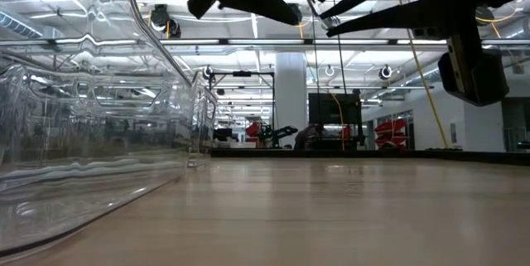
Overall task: Sort silverware by color (type)
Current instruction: Put the blue table knife into the bottom right transparent bin
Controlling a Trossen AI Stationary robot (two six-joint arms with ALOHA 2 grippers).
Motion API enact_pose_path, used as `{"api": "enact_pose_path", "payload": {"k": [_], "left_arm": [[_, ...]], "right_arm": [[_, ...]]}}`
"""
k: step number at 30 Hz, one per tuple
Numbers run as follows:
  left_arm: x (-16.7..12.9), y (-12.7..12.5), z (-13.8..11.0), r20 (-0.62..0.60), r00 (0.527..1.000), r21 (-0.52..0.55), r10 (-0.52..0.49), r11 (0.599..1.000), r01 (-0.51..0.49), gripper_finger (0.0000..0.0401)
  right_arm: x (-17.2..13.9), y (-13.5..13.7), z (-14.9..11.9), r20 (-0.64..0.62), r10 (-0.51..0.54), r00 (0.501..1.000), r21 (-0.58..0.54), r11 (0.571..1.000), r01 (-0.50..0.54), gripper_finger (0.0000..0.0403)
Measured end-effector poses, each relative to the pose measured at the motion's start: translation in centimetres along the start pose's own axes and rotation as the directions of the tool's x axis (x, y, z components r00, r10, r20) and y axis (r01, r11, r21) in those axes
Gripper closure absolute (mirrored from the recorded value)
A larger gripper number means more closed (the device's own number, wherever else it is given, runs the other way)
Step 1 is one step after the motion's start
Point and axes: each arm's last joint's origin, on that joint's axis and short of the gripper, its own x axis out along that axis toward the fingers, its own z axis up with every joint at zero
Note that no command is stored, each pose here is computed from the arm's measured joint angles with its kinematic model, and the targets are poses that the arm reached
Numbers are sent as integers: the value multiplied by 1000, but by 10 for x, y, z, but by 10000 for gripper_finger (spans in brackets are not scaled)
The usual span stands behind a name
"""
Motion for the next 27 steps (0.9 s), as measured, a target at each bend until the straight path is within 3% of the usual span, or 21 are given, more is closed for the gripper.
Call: {"api": "enact_pose_path", "payload": {"k": [8, 27], "left_arm": [[8, -3, 7, -9, 995, -87, -95, 992, 94, 170], [15, 2, 10, -26, 995, -144, -92, 986, 87, 169]], "right_arm": [[0, 0, 0, 3, 1, 1000, 15, 1000, -1, 383], [0, -1, 0, 5, -6, 1000, 17, 1000, 6, 383]]}}
